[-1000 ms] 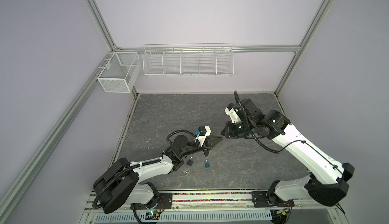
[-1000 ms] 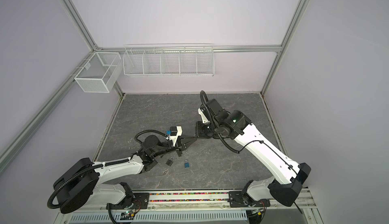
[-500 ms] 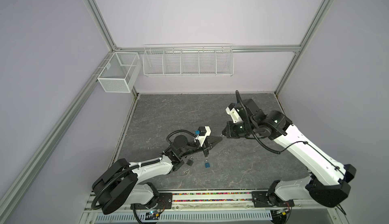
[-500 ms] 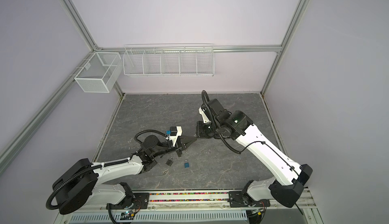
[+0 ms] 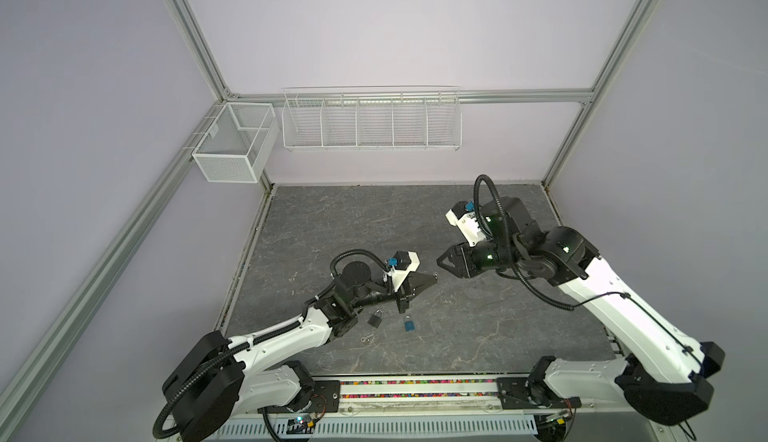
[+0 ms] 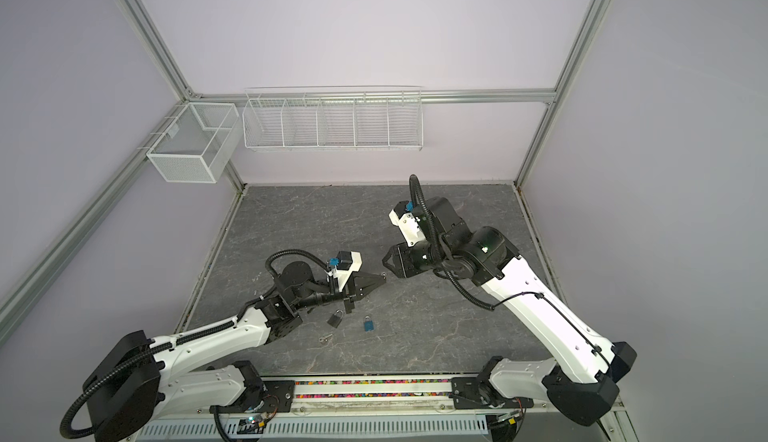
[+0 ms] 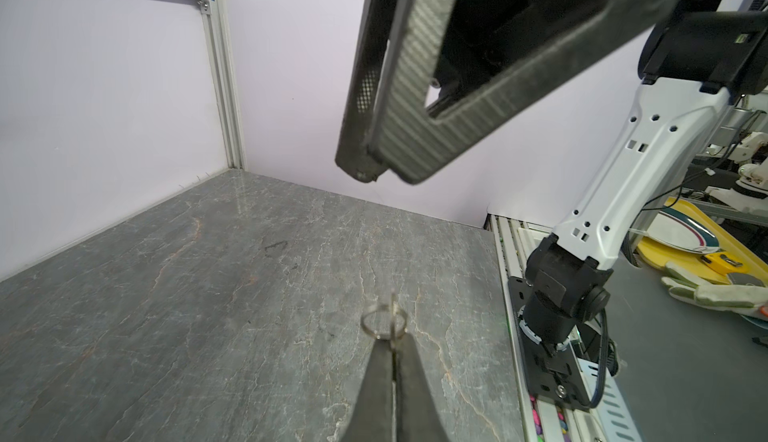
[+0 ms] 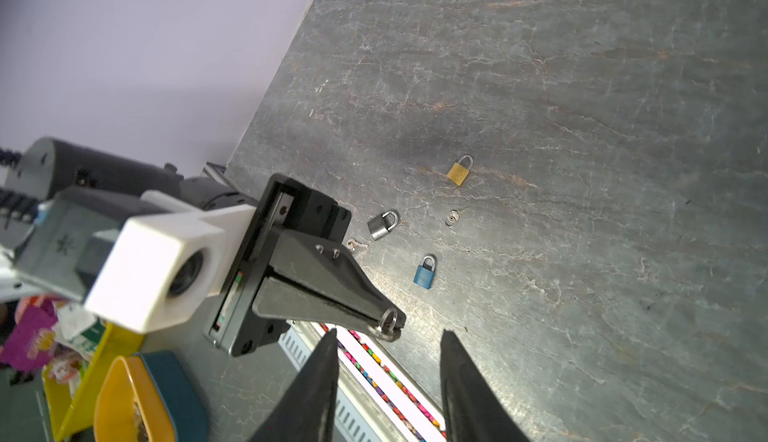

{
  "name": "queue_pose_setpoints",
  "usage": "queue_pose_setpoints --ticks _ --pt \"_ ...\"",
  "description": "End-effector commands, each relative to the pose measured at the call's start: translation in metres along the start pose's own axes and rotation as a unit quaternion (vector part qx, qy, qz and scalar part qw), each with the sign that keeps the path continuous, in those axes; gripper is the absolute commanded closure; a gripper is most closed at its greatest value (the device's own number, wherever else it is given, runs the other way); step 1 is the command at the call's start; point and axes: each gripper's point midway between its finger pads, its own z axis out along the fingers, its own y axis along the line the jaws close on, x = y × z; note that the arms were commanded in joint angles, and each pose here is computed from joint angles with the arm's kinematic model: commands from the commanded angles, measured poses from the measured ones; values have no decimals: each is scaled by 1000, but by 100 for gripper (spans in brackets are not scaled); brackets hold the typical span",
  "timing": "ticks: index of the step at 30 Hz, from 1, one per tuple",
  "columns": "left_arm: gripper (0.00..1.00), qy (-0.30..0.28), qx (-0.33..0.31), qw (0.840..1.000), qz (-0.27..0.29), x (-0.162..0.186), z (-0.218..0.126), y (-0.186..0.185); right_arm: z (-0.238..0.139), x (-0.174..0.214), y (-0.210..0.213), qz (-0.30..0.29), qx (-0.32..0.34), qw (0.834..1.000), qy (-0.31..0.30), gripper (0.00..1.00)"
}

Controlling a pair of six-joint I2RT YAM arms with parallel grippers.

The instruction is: Unlock with the key

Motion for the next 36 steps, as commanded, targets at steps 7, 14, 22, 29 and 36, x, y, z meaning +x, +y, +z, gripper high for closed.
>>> queue_pose_setpoints --ticks 7,14,22,29,36 --pt "100 -16 35 999 25 -21 0 -14 9 22 3 -91 -28 994 48 58" --pt "100 -20 50 998 29 -25 -1 -19 8 32 7 -131 -48 987 77 64" --pt "100 -18 57 998 30 -25 0 -21 10 35 7 -148 -53 984 86 71" --pt "100 -17 62 997 31 -26 1 -22 13 34 11 -158 -62 981 90 73" --pt "100 -13 68 997 25 -24 3 -23 13 32 12 -168 -63 979 92 79"
